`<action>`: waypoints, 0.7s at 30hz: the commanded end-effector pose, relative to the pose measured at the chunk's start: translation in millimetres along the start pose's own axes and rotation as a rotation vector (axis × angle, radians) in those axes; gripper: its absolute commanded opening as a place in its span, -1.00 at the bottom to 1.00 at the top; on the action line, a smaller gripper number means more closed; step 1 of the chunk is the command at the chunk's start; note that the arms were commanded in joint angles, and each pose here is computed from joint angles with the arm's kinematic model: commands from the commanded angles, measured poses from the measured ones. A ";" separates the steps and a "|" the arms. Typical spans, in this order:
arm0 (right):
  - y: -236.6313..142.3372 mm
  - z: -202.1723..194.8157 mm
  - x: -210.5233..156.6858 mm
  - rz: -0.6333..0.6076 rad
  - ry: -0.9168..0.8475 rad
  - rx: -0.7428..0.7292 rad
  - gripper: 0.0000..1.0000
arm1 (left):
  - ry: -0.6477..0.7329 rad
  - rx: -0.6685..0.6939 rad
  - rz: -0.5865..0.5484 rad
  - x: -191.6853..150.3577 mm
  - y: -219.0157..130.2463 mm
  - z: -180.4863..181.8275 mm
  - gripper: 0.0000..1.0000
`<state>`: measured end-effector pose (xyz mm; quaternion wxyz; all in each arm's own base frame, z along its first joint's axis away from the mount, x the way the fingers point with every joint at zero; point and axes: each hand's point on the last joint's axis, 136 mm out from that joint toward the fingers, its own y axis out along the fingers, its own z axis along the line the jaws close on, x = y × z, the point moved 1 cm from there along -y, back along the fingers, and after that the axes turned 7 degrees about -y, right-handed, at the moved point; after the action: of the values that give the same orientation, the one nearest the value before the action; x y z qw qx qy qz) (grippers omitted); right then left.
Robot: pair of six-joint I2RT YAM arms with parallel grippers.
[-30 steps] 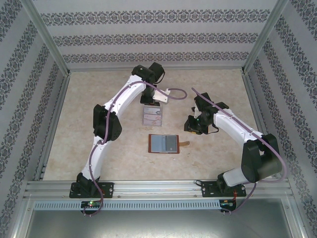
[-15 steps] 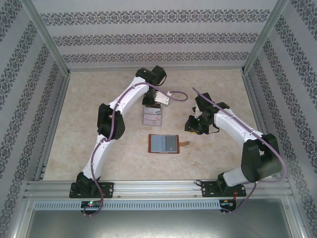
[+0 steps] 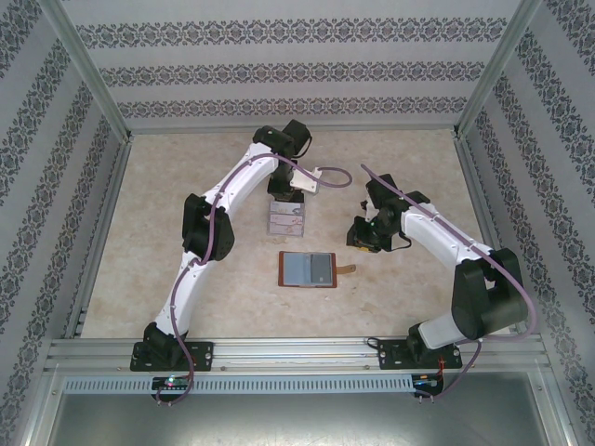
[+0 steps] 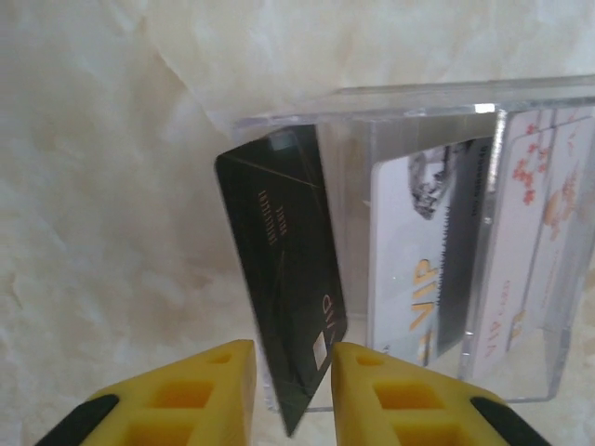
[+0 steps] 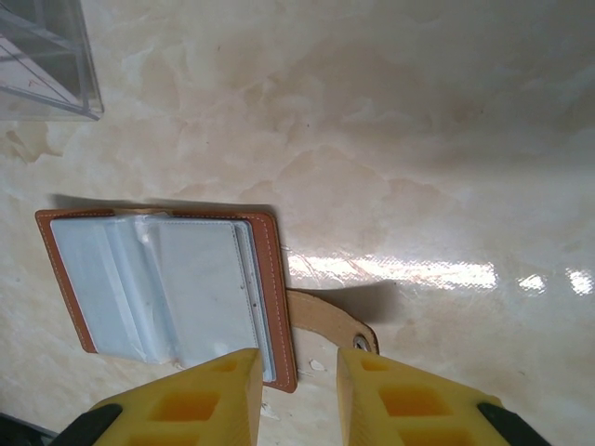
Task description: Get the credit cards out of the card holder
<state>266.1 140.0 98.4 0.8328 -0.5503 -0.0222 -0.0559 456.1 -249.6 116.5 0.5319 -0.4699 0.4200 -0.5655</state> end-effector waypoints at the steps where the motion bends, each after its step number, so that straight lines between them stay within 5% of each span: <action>1: 3.7 -4.3 -5.5 0.022 0.002 0.002 -0.44 | -0.018 0.064 -0.009 -2.0 1.9 20.1 -0.42; 13: 3.0 -3.5 -6.0 0.013 0.005 0.009 -0.44 | -0.070 0.132 -0.030 0.5 -9.4 34.5 -0.43; 21: 7.3 4.2 -4.1 0.015 0.007 0.050 -0.44 | -0.409 0.134 -0.163 21.2 -45.4 31.3 -0.45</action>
<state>265.2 143.3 96.1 0.8390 -0.5410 -0.0222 -0.0541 479.9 -256.9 124.4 0.5804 -0.5152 0.3195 -0.5438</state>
